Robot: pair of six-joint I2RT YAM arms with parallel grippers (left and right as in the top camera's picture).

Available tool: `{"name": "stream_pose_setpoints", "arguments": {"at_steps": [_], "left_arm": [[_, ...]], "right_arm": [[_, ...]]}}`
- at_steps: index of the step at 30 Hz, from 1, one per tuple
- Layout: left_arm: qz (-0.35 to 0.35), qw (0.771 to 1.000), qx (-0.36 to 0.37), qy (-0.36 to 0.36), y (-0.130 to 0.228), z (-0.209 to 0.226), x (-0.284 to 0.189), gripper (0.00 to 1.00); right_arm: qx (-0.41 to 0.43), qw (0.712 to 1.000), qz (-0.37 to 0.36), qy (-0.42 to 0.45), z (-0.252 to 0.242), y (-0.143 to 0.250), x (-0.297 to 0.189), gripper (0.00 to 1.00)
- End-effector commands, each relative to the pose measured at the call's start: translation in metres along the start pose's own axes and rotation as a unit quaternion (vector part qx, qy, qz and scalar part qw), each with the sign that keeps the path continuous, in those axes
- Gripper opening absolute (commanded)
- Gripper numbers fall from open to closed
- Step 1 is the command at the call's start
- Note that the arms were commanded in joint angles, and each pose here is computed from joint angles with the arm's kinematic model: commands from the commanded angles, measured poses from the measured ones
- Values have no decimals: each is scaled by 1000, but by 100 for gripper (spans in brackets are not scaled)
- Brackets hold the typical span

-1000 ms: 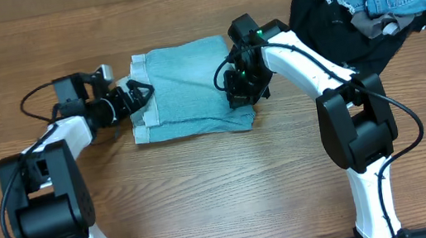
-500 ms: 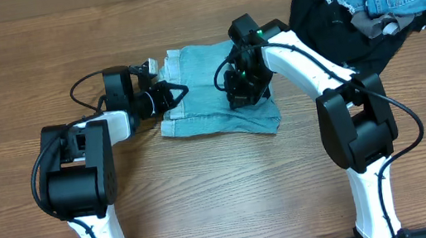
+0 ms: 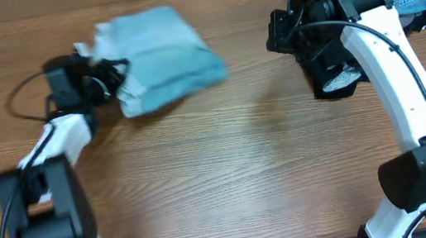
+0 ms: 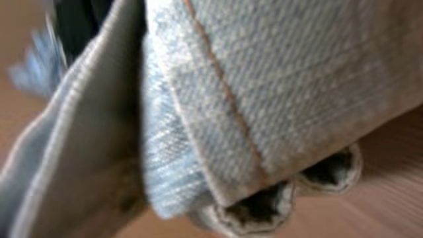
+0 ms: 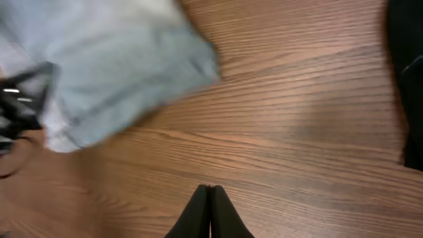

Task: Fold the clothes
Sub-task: 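Carry the folded jeans with the left gripper to the table's top-left corner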

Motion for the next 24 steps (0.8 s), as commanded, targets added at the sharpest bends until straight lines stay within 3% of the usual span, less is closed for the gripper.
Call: {"name": "stream_pose_setpoints", "arguments": {"at_steps": [1, 4, 10, 15, 19, 24], "left_arm": [[-223, 968, -57, -95, -68, -22, -73, 4], [-284, 935, -135, -165, -77, 3, -102, 4], [-315, 888, -244, -228, -90, 56, -139, 4], [-369, 846, -282, -263, -104, 85, -171, 4], [-387, 837, -284, -261, -116, 99, -179, 4], [-361, 872, -261, -201, -131, 106, -150, 4]], "right_arm": [[0, 1000, 10, 11, -2, 2, 3, 4], [2, 1000, 10, 11, -2, 2, 3, 4], [7, 1000, 19, 13, -3, 6, 3, 4], [7, 1000, 19, 13, -3, 6, 3, 4], [9, 1000, 17, 13, -3, 5, 3, 4], [15, 1000, 14, 12, -2, 4, 4, 4]]}}
Point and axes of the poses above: each gripper's point midway between its finger pads, its own x axis out along the fingers, its own z axis along the line the jaws close on, y = z × x, the point moved 6 cm from there along -x, back along the fingers, and after that the axes turned 6 degrees about -x, right-handed, at the moved point
